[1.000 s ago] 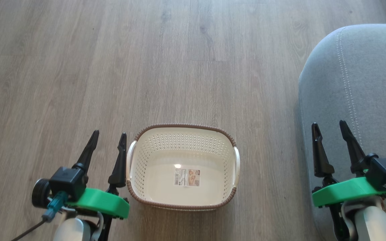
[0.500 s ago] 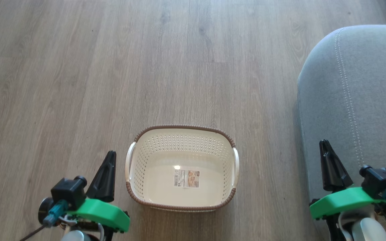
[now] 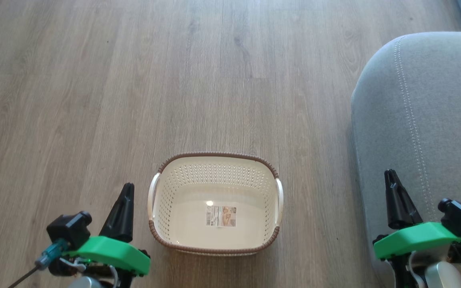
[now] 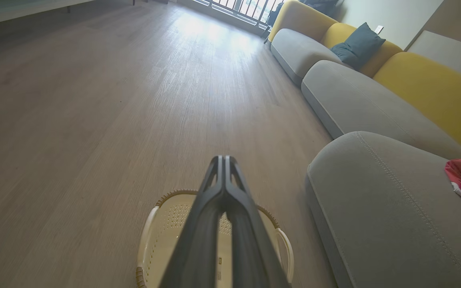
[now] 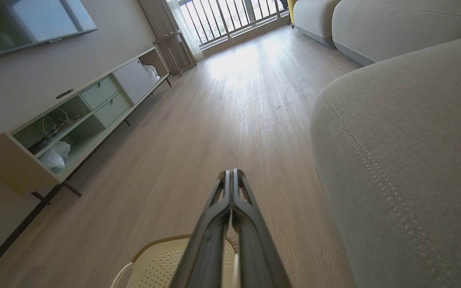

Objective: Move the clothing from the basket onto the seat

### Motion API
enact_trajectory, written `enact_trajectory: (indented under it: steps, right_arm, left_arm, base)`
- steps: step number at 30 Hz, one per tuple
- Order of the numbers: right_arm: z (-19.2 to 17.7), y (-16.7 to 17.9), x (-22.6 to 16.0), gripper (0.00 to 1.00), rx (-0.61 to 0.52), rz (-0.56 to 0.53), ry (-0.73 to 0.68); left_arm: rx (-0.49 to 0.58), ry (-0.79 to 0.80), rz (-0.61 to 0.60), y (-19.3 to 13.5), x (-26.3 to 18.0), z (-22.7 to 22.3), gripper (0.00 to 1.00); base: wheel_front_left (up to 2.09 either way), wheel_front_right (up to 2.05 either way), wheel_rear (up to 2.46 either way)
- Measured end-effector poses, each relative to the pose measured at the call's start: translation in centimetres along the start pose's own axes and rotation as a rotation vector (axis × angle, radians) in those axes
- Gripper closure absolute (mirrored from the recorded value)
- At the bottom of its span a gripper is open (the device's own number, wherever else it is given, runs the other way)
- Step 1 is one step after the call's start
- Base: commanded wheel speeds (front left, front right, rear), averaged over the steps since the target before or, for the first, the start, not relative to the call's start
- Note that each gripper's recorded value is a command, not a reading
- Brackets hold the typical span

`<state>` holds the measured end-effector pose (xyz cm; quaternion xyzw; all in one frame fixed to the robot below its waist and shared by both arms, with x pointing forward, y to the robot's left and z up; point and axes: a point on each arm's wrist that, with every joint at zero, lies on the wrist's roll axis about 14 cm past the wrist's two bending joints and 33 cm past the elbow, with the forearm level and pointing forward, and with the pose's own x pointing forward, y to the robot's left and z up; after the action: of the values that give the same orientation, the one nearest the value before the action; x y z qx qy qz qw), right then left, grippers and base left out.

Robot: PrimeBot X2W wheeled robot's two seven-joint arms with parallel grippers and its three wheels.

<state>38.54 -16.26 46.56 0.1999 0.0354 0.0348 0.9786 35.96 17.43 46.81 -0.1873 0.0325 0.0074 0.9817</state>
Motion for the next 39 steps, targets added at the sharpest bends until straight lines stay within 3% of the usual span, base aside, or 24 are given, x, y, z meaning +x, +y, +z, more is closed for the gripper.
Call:
enact_trajectory:
  steps: [39]
  right_arm:
    - [0.6, -2.0, -0.8, 1.00, 0.425, -0.097, -0.005]
  left_arm:
    - [-0.437, 0.046, 0.051, 1.0, 0.2, -0.4, 1.00]
  base:
    - [0.00, 0.00, 0.00]
